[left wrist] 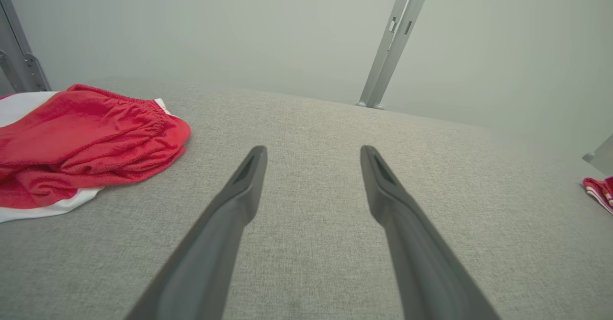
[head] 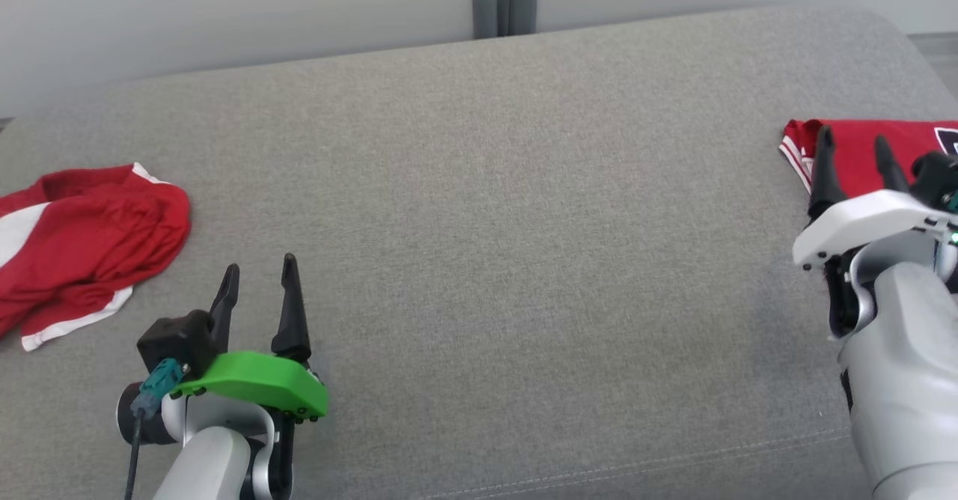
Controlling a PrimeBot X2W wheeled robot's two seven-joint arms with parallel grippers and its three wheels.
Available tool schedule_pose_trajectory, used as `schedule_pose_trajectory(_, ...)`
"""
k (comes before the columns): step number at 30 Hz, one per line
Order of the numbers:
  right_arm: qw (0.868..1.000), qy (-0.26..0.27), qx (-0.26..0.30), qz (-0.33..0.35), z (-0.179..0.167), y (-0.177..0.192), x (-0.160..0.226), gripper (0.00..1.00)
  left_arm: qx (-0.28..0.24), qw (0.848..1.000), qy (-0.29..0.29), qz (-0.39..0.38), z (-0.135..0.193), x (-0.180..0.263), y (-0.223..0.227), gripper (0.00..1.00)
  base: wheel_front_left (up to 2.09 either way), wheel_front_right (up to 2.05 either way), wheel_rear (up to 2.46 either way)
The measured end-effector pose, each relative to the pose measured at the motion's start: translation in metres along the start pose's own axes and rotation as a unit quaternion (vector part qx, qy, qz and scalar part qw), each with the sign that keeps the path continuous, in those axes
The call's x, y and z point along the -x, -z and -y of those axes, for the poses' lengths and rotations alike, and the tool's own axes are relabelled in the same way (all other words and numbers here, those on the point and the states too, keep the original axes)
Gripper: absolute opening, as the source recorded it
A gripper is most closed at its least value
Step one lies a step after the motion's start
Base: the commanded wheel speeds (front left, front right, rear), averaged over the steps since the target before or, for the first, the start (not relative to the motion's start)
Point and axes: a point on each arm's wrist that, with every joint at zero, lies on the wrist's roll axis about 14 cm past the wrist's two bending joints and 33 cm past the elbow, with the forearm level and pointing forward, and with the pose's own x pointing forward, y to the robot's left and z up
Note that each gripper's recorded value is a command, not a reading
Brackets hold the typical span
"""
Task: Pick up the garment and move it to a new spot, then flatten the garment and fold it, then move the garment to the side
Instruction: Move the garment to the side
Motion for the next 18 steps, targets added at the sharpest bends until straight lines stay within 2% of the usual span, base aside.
schedule_pose_trajectory(7,0.995,-0.075,-0.061,0.001,-0.058,0.006,0.034,1.0,-0.021,0.998,-0.05,0.043,-0.035,0.029,-0.032,1.0,0.0,0.0,0.0)
schedule_pose_trajectory(11,0.991,-0.116,-0.071,-0.012,-0.085,0.016,0.054,1.0,-0.053,0.995,-0.06,0.066,-0.049,0.047,-0.046,1.0,0.0,0.0,0.0)
schedule_pose_trajectory(18,0.982,-0.169,-0.087,-0.011,-0.119,0.017,0.082,1.0,-0.07,0.991,-0.066,0.091,-0.063,0.078,-0.058,1.0,0.0,0.0,0.0)
